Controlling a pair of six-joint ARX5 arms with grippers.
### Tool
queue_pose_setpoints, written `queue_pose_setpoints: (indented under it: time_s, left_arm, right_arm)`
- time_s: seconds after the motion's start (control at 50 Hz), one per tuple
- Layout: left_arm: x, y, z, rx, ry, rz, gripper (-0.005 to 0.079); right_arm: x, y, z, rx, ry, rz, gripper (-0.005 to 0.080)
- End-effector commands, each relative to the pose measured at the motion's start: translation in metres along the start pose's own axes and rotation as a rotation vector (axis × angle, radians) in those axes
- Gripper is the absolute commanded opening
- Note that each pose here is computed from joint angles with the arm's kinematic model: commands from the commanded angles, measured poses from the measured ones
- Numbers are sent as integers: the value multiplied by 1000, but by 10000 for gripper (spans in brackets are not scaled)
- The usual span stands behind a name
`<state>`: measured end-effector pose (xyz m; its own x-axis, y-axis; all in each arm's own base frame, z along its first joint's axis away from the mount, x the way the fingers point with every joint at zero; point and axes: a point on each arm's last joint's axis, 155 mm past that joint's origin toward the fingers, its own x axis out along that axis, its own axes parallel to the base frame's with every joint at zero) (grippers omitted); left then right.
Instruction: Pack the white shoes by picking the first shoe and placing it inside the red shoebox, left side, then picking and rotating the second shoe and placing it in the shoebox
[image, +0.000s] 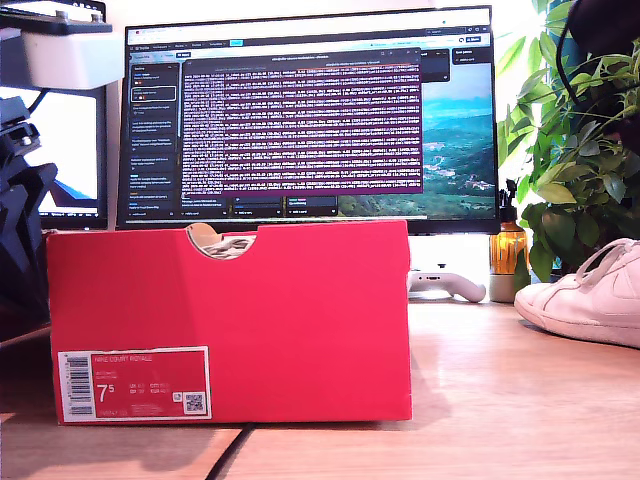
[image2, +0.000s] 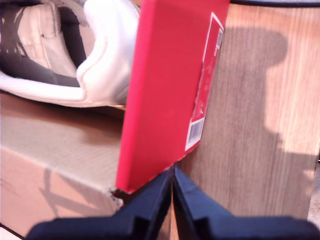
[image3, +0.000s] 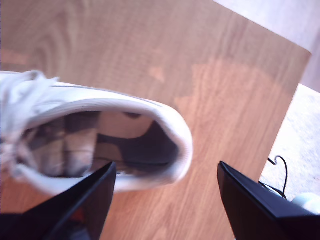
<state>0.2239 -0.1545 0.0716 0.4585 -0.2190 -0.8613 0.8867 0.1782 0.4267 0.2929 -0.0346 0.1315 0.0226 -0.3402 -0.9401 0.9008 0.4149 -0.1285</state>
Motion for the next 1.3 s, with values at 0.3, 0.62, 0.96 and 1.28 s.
queue_pose_setpoints:
  time_s: [0.3,0.62,0.96,1.28]
  left_arm:
    - [1,0,4,-2,-12,-7,-19]
    - [1,-1,4,-2,-13,-8,-19]
    - [1,0,4,-2,-13,-7,-19]
    - [1,0,4,-2,-13,-7,-19]
  right_arm:
    - [32,-19,-8,52,24,-68,569]
    - [61,-15,-14,80,24,-45,480]
    - [84,-15,-15,126,29,-25,340]
    - [107,-18,-20,161,57,-4,-7]
